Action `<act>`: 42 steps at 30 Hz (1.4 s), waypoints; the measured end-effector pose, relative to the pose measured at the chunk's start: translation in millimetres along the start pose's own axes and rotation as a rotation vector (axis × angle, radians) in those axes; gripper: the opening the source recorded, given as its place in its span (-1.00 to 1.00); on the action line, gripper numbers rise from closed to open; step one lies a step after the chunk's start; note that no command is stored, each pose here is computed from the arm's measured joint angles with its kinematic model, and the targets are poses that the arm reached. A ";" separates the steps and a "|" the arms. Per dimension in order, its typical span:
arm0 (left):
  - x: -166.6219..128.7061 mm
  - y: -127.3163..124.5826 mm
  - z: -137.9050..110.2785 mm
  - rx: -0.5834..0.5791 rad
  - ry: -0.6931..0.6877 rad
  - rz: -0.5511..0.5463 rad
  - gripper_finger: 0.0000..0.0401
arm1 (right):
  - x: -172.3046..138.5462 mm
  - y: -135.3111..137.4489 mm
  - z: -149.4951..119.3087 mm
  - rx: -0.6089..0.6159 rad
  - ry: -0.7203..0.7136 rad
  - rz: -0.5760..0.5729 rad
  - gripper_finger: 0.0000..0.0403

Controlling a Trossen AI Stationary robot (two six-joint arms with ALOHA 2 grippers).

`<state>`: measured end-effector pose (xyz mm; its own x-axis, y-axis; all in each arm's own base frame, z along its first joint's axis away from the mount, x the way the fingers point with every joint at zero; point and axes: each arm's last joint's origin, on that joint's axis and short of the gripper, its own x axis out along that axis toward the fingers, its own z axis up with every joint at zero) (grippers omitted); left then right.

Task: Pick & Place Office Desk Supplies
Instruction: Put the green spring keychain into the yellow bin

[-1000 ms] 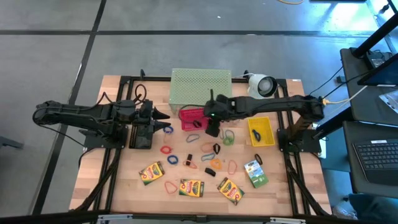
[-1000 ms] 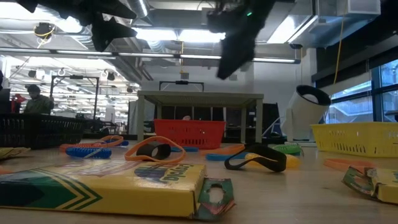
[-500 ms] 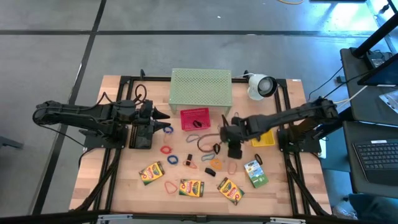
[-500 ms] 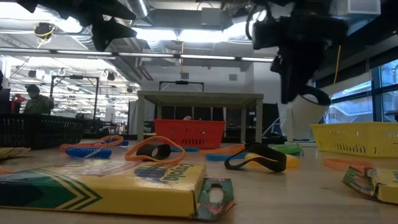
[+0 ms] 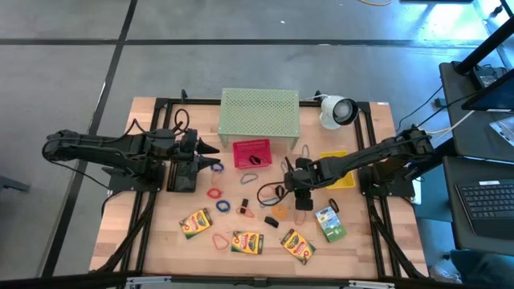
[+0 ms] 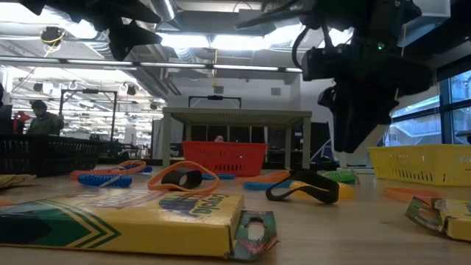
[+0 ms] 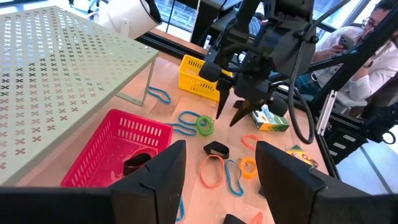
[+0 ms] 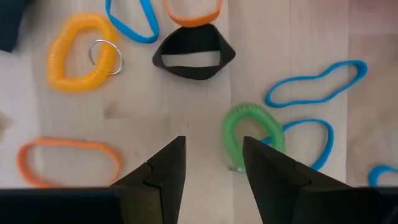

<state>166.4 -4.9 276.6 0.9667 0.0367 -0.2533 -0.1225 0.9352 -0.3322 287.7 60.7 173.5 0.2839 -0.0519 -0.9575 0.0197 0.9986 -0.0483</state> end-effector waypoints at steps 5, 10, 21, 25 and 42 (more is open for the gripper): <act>0.0 0.0 0.0 0.000 0.000 0.000 -0.05 | 12.7 -1.9 2.4 -0.019 0.018 -0.007 -0.20; 0.0 0.0 0.0 -0.008 0.000 0.000 -0.05 | 25.9 -0.3 3.0 -0.036 0.043 -0.002 -0.20; 0.0 -0.1 0.0 -0.012 0.000 -0.001 -0.05 | 43.6 1.1 2.7 -0.038 0.084 0.001 -0.26; 0.0 0.0 0.1 -0.012 0.000 -0.001 -0.05 | 44.9 0.4 3.3 -0.033 0.084 0.007 -0.39; 0.0 -0.1 0.0 -0.013 0.000 -0.001 -0.05 | 35.6 -2.7 2.6 0.082 0.071 0.010 -0.97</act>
<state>166.4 -4.9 276.7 0.9669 0.0357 -0.2526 -0.1243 0.9306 -0.3442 300.2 56.1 140.3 0.2159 -0.0380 -0.9757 0.0966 0.9952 -0.0174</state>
